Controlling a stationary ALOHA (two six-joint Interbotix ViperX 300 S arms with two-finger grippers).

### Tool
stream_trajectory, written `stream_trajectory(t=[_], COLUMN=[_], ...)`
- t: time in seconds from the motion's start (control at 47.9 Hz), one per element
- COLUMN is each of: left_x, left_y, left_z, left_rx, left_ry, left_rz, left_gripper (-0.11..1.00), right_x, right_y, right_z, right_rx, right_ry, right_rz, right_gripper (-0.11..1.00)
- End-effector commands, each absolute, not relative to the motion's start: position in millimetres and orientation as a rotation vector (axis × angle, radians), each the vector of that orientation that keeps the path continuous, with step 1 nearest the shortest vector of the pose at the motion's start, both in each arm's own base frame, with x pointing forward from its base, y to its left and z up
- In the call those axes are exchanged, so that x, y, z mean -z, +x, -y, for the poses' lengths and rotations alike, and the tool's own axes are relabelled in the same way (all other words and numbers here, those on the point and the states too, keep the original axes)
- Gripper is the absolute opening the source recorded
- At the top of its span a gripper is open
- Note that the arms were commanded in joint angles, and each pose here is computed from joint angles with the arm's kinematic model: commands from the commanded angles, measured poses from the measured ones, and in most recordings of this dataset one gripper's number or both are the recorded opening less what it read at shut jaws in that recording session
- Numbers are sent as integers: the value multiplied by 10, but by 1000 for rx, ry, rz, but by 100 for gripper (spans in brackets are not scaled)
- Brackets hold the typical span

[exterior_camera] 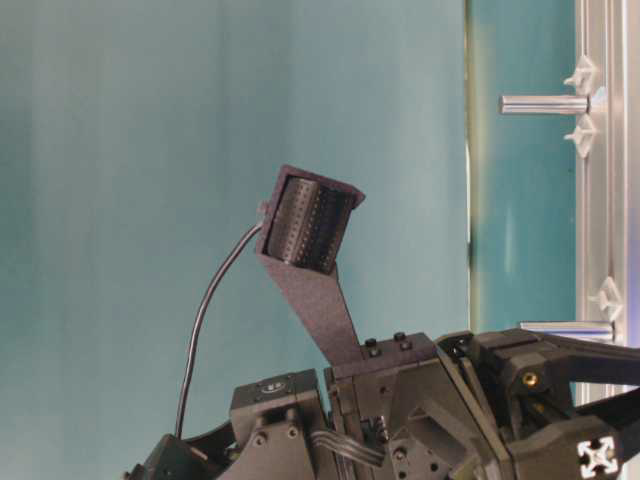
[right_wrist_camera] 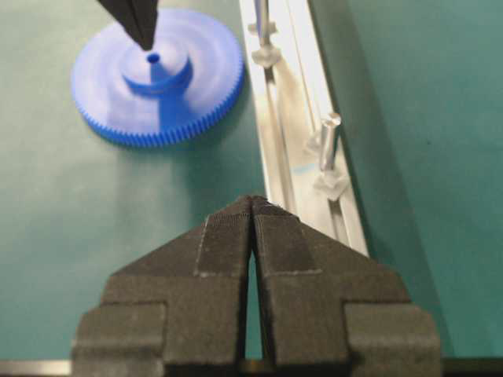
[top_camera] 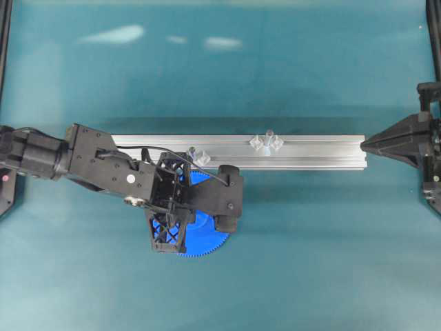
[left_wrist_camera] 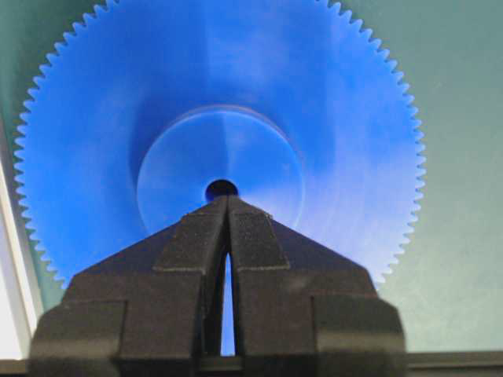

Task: Insert the large gear onto the shaft.
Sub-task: 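Close the left gripper on the blue gear's hub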

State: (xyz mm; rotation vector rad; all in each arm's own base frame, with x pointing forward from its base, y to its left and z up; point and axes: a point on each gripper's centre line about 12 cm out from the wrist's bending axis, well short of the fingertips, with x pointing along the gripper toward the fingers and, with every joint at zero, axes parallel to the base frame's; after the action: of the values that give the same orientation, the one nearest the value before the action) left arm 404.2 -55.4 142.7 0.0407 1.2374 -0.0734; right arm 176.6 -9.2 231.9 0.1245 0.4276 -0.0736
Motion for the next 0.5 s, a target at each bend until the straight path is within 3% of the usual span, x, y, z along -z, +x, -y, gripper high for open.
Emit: stream_trajectory(t=[0.0, 0.125, 0.23, 0.48], left_x=[-1538, -1563, -1579, -1556], left_y=[4081, 4095, 4111, 4112], left_z=[582, 584, 586, 575], left_rx=[81, 80, 81, 67], left_ry=[46, 42, 41, 24], left_rz=[-1202, -1190, -1174, -1186], left_gripper=[1, 4, 19, 84], right_x=[-2344, -2339, -2347, -2344], right_y=[1783, 1779, 1781, 1783], right_z=[96, 96, 96, 95], right_rx=[77, 77, 77, 81], right_ry=[135, 135, 135, 157], right_rz=[-421, -423, -419, -420], right_gripper=[5, 5, 5, 5])
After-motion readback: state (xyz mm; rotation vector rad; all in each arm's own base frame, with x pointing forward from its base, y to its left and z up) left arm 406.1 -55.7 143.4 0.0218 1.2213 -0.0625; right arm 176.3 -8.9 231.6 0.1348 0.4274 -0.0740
